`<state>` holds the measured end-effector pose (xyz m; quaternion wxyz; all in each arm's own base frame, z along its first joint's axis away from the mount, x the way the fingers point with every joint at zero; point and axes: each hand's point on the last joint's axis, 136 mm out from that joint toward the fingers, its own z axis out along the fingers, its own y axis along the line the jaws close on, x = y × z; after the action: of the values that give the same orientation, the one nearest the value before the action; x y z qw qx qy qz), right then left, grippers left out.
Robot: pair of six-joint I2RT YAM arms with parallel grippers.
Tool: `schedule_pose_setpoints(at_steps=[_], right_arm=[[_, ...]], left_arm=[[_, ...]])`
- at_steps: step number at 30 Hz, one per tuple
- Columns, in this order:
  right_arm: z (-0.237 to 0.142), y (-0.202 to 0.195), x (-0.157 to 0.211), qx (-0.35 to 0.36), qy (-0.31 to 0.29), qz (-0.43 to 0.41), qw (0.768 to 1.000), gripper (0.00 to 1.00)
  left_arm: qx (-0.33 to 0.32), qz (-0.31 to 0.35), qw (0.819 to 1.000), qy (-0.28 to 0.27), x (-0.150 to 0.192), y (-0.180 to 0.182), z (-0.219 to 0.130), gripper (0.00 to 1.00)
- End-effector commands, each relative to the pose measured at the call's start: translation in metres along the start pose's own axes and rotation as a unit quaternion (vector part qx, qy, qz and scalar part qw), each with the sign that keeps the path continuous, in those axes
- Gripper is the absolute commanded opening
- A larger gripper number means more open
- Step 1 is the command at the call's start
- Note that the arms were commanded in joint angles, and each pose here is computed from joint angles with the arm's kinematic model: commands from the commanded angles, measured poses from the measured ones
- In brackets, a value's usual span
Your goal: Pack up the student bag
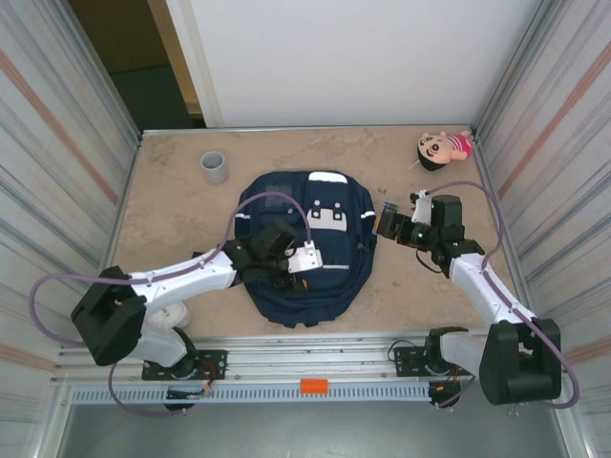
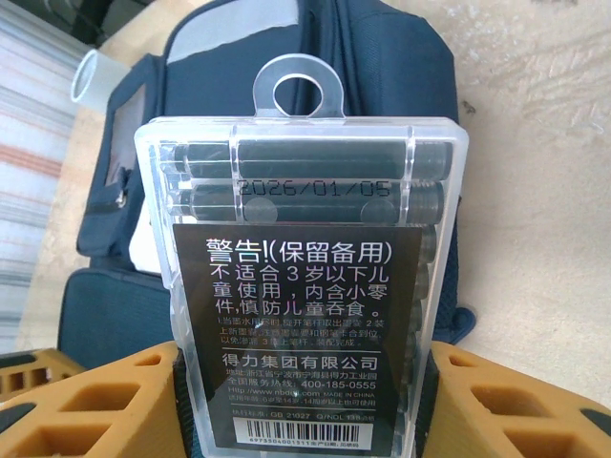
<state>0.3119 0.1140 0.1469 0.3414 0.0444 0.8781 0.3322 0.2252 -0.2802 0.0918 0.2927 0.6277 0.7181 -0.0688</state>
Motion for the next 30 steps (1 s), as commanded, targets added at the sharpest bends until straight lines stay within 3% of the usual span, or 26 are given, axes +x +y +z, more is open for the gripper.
schedule_pose_setpoints(at_steps=[1,10,15,19,24,26,30], right_arm=[[-0.003,0.006,-0.003,-0.005,-0.017,-0.013,1.000,0.49],[0.000,0.017,-0.003,-0.013,-0.017,-0.030,0.999,0.51],[0.003,0.024,-0.001,-0.022,-0.013,-0.041,0.999,0.51],[0.000,0.029,-0.004,-0.027,-0.018,-0.050,0.998,0.51],[-0.008,0.034,-0.006,-0.030,-0.036,-0.062,0.997,0.51],[-0.012,0.036,-0.006,-0.031,-0.042,-0.065,0.997,0.51],[-0.020,0.044,-0.006,-0.042,-0.053,-0.085,0.994,0.51]], left_arm=[[-0.029,0.002,0.999,0.014,0.000,0.011,0.000,0.81],[0.047,0.024,0.997,-0.058,-0.012,-0.023,-0.018,0.83],[0.042,0.024,0.999,-0.019,0.003,-0.023,-0.015,0.87],[0.003,0.013,1.000,0.019,0.014,-0.008,-0.008,0.86],[-0.072,-0.001,0.996,0.052,0.022,0.021,-0.004,0.80],[-0.080,-0.005,0.996,0.029,0.012,0.024,-0.012,0.76],[-0.099,-0.011,0.994,-0.047,-0.014,0.030,-0.036,0.57]])
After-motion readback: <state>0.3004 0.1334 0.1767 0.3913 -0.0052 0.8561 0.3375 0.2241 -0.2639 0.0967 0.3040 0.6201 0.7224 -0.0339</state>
